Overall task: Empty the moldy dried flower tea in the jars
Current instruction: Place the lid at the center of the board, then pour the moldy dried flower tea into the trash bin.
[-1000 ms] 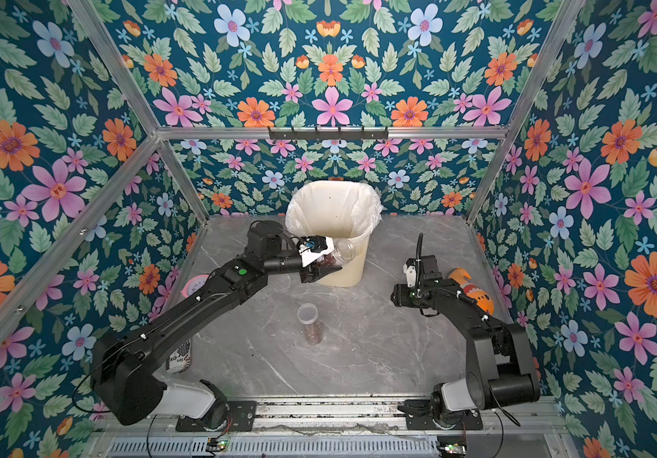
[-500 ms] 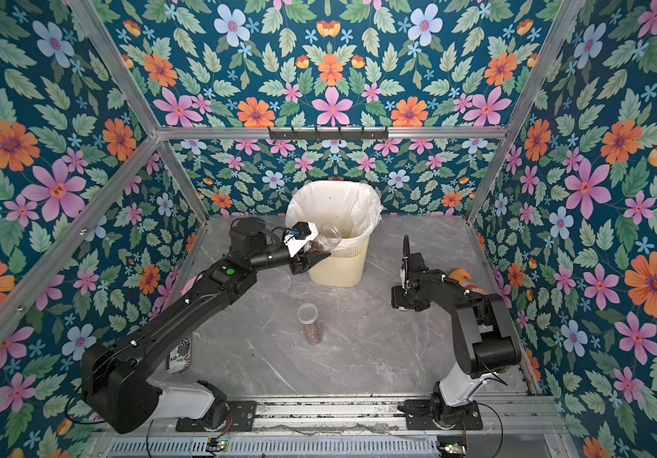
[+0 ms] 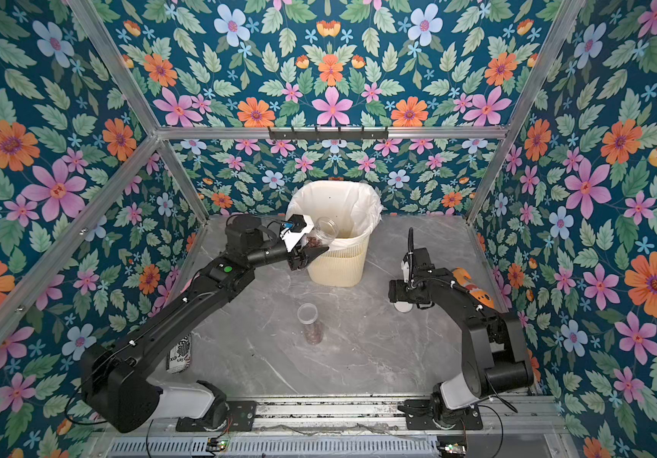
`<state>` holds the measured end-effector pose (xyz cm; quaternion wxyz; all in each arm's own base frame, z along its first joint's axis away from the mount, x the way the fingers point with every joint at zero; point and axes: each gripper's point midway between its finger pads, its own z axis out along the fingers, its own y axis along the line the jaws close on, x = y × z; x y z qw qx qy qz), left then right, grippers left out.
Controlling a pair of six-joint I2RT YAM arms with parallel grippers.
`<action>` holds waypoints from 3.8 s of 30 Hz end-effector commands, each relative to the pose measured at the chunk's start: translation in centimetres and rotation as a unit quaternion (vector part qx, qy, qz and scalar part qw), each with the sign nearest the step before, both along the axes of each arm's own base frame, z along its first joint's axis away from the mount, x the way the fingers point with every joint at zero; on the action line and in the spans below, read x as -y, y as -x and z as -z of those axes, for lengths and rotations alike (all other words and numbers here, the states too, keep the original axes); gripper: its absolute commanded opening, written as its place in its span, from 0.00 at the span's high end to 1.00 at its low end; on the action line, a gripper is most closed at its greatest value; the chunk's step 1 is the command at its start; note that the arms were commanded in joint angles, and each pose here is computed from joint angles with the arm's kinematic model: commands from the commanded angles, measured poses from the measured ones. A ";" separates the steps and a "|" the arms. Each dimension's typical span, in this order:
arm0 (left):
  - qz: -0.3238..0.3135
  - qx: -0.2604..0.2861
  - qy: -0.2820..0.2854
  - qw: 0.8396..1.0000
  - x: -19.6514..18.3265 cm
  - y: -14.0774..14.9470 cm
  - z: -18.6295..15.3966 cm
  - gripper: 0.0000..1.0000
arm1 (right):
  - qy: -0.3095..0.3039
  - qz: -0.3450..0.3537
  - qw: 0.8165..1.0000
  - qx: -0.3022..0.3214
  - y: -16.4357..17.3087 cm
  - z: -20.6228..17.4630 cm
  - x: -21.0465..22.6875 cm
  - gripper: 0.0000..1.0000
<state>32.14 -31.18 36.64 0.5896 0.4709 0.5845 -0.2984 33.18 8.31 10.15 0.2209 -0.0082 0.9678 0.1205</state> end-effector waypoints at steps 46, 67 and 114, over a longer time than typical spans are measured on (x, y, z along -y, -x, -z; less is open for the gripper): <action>-0.045 -0.330 0.470 0.817 5.8 -8.0 -14.6 0.53 | -0.470 -0.248 0.815 0.230 -1.6 -34.3 -13.8 0.16; 0.018 -0.375 0.489 0.788 7.1 -7.6 -13.8 0.53 | -0.515 -0.300 0.777 0.201 -2.7 -35.2 -15.0 0.31; -0.246 -0.221 0.315 0.890 -5.2 -10.8 -8.3 0.12 | -0.127 -0.181 0.975 0.015 -3.5 -24.0 -9.1 0.62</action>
